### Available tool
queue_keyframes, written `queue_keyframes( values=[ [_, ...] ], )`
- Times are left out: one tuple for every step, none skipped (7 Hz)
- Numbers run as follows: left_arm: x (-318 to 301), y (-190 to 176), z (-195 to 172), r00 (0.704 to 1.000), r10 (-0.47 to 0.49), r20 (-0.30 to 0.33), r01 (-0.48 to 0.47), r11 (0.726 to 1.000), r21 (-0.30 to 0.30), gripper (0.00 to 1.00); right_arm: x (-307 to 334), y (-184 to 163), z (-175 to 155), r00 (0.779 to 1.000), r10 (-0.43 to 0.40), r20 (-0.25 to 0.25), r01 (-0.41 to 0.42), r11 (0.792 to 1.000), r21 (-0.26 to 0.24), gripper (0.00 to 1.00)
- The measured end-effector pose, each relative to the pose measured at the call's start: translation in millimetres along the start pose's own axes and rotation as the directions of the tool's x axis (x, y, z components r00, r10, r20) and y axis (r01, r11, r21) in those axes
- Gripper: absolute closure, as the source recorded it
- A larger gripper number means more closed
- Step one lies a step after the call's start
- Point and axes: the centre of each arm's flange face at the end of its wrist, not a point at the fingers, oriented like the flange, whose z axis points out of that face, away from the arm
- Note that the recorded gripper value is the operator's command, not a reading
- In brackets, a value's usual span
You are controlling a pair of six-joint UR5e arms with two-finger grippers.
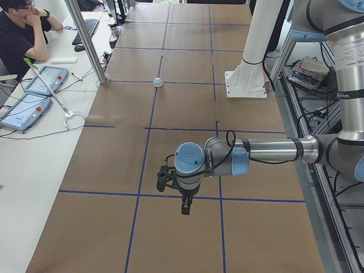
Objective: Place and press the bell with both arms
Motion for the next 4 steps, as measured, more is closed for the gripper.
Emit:
queue_keyframes(
  values=[
    [0, 0, 0, 1.0, 0.0, 0.0, 0.0, 1.0, 0.0, 0.0, -28, -28, -2, 0.999, -0.036, 0.007, 0.036, 0.999, 0.012, 0.0],
    [0, 0, 0, 1.0, 0.0, 0.0, 0.0, 1.0, 0.0, 0.0, -75, -65, 0, 0.998, -0.058, 0.021, 0.057, 0.998, 0.018, 0.0],
    [0, 0, 0, 1.0, 0.001, -0.001, -0.001, 1.0, 0.001, 0.0, -140, -103, 6, 0.997, -0.057, 0.044, 0.056, 0.998, 0.017, 0.0],
    [1, -1, 0, 1.0, 0.002, -0.003, -0.002, 1.0, 0.002, 0.0, -219, -135, 16, 0.997, -0.036, 0.07, 0.035, 0.999, 0.008, 0.0]
  ],
)
